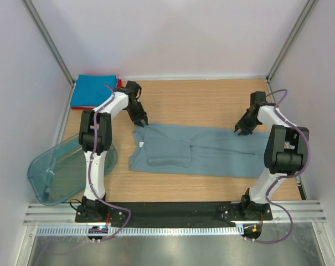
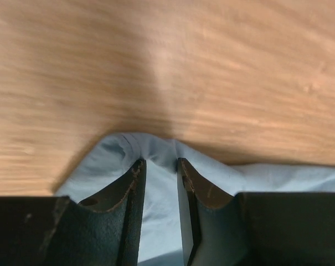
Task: Fold and stack the t-shirts
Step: Fold the tshirt
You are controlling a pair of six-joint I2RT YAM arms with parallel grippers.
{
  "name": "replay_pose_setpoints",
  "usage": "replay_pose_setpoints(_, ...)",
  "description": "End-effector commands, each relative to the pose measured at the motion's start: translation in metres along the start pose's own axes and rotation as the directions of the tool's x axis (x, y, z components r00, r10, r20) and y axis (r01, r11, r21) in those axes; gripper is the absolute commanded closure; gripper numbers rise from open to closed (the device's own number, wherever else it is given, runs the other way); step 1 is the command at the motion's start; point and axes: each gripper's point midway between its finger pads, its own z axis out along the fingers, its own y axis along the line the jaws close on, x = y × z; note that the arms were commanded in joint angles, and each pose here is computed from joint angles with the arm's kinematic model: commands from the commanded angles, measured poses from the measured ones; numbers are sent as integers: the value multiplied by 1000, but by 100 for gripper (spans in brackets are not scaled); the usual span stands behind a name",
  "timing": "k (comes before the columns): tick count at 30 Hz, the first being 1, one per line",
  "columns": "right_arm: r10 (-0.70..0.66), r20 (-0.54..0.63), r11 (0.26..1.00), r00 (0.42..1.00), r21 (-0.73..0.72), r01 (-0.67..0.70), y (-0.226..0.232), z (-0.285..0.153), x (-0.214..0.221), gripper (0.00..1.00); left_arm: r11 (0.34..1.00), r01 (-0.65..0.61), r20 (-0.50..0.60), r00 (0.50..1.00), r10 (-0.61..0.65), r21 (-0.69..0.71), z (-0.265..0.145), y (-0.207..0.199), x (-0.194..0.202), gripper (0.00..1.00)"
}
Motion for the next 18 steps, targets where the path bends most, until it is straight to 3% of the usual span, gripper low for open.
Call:
replay_pose_setpoints(1,-15,90,999,996,49,11,-23,12,-36,69,1000,-4,94,996,4,-4,0,1,-35,70)
replay_pose_setpoints(14,-56,114,996,992,72,48,-35,56,-77,68,976,4,97,995,18,-219,14,44,-39,69)
replay_pose_setpoints(18,-59,148,998,987,0,60,-17,35,-95,63,968,8,83,997,13,-252,8,49,-41,69)
